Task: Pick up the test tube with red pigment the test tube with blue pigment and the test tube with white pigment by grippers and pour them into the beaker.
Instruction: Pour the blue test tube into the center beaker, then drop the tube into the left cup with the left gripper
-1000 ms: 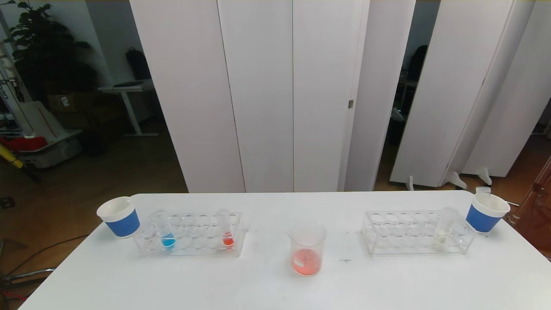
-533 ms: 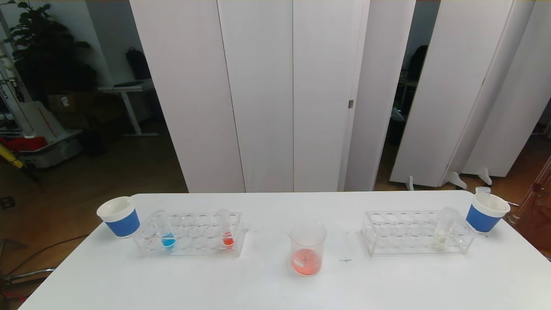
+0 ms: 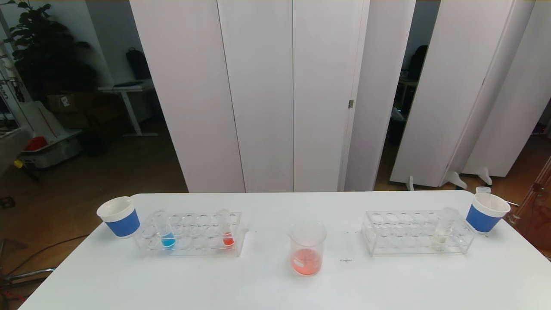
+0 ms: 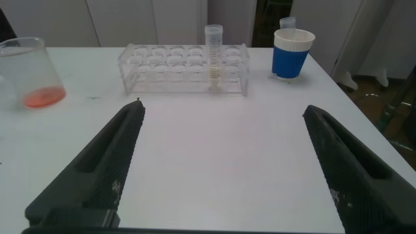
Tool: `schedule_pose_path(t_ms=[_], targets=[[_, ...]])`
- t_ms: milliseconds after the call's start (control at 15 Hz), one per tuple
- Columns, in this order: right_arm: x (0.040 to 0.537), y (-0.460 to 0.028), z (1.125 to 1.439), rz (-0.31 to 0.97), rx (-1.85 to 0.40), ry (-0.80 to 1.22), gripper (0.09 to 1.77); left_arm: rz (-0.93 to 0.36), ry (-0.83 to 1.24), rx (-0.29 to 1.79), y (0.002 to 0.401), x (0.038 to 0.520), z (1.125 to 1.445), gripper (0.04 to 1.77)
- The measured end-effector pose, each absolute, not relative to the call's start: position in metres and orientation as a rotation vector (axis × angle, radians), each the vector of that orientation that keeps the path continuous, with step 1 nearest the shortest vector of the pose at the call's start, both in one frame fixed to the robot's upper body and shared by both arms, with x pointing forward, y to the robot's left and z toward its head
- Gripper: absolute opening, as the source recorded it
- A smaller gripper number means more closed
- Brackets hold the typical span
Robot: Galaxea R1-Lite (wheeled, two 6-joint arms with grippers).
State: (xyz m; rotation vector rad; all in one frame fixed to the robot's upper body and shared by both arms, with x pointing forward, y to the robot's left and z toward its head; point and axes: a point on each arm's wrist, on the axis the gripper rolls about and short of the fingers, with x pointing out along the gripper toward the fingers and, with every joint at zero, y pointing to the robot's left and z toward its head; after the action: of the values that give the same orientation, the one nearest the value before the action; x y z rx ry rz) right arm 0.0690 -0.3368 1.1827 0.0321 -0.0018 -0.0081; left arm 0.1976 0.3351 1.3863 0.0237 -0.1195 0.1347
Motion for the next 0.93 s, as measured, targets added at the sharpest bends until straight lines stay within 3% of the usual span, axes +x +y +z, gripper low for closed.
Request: schedule_pose_path(t_ms=[467,933], targets=[[0.069,-0.337,1.183,-0.008,0.032,-0.001,1.75,0.154,0.090,0.001,0.340,0.238,1.300,1.74],[0.069,-0.337,1.183,-0.008,0.032,-0.002,1.75,0.097,0.214,-0.031,0.338,0.261,1.256,1.74]])
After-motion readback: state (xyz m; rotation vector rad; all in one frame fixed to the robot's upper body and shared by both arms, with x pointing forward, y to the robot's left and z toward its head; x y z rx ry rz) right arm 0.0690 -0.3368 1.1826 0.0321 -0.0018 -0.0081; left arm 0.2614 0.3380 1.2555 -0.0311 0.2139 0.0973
